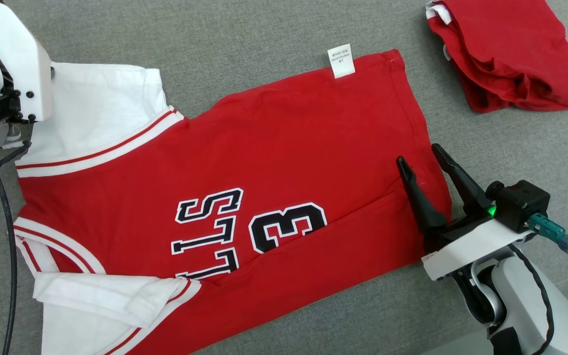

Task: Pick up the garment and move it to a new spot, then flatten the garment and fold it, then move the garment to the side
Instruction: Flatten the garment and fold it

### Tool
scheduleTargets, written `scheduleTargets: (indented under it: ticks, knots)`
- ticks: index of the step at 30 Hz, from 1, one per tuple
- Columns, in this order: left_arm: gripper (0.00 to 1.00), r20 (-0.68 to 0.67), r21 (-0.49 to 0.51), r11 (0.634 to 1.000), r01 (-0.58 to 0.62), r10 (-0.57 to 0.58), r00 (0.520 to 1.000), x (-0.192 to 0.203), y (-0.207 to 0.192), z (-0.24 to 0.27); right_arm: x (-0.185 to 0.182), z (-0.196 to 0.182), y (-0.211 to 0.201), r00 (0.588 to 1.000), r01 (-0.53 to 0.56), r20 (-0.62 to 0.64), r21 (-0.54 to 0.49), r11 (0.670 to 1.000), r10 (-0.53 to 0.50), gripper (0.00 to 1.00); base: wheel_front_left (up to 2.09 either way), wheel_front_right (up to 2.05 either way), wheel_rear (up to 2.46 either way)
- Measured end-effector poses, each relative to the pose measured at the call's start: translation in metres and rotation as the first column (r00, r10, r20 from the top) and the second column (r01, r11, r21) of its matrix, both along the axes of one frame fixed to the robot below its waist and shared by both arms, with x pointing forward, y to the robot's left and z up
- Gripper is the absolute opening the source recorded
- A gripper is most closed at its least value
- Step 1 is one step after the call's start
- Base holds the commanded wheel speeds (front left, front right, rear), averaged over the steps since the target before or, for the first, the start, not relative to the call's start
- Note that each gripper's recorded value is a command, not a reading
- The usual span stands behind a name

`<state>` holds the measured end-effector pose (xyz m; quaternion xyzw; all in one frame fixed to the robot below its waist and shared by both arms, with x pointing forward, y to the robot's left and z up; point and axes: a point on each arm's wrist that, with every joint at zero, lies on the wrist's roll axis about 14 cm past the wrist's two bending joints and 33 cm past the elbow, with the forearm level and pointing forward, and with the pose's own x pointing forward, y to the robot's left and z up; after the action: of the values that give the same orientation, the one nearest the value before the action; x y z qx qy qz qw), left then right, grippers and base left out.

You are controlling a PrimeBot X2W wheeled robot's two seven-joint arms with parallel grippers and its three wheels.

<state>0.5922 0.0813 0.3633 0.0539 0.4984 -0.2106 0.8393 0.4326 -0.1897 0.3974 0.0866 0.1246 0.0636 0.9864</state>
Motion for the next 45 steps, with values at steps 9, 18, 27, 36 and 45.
scheduleTargets:
  ticks: [9, 18, 27, 36, 45]
  knots:
    - [0.0, 0.041, -0.061, 0.998, 0.018, -0.016, 0.999, 0.002, -0.005, 0.011, 0.02, 0.008, -0.007, 1.0, -0.001, 0.001, -0.012, 1.0, 0.002, 1.0, 0.0, 0.0, 0.0]
    - [0.0, 0.008, -0.059, 0.998, 0.022, -0.021, 1.0, -0.006, 0.0, 0.011, 0.076, 0.007, -0.016, 0.967, -0.044, -0.254, -0.091, 0.995, 0.02, 1.0, 0.0, 0.0, 0.0]
    - [0.0, -0.007, -0.057, 0.998, 0.031, -0.032, 0.999, -0.011, 0.003, 0.009, 0.105, 0.004, -0.015, 0.881, -0.116, -0.473, -0.197, 0.974, 0.009, 1.0, 0.0, 0.0, 0.0]
    - [0.0, 0.0, -0.059, 0.998, 0.038, -0.038, 0.999, -0.012, 0.004, 0.008, 0.109, -0.009, -0.007, 0.829, -0.134, -0.56, -0.188, 0.973, 0.006, 0.64, 0.0, 0.0, 0.0]
    - [0.0, 0.055, -0.071, 0.996, 0.052, -0.048, 0.997, -0.006, 0.004, 0.012, 0.119, -0.013, 0.003, 0.831, -0.142, -0.556, -0.17, 0.975, 0.024, 0.0, 0.0, 0.0, 0.0]
